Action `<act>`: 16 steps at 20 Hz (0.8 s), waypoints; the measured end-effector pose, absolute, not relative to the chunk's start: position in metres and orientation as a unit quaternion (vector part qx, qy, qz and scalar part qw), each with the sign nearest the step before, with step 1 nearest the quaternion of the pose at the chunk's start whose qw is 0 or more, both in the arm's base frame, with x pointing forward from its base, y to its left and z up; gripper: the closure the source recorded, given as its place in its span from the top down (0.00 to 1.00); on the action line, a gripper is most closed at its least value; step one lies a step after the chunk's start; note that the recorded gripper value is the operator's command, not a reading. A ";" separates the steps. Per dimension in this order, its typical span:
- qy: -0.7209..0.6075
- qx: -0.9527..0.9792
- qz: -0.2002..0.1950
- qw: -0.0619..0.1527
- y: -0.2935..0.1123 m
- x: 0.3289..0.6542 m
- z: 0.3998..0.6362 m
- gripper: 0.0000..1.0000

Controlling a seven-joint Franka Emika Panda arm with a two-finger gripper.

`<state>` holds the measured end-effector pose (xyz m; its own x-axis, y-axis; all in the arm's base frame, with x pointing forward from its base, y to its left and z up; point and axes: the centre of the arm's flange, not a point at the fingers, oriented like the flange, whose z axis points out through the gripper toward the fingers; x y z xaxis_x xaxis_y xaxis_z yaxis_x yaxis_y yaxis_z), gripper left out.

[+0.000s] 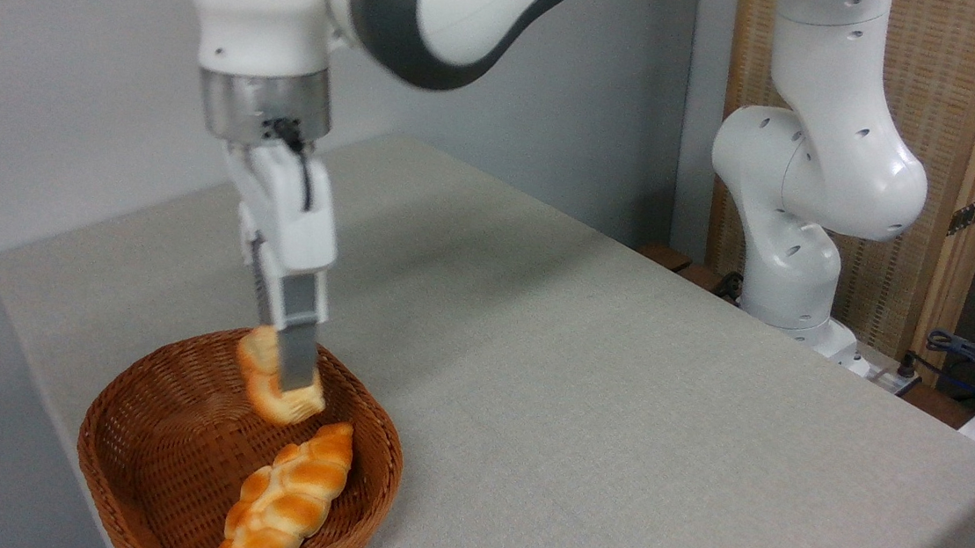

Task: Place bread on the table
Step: 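Lift the roll out of the basket, then move the roll beside the basket and lower it onto the table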

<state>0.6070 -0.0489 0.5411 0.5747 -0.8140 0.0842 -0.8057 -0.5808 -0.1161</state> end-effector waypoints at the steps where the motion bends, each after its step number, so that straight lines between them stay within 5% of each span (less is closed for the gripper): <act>1: 0.446 -0.893 -0.060 0.021 -0.039 0.601 0.549 0.65; 2: 0.435 -0.898 -0.055 0.009 -0.030 0.594 0.556 0.72; 6: 0.416 -0.909 -0.028 -0.025 -0.017 0.574 0.561 0.74; 12: 0.403 -0.914 0.008 -0.043 -0.022 0.556 0.533 0.76; 16: 0.407 -0.911 0.033 -0.052 -0.028 0.538 0.511 0.98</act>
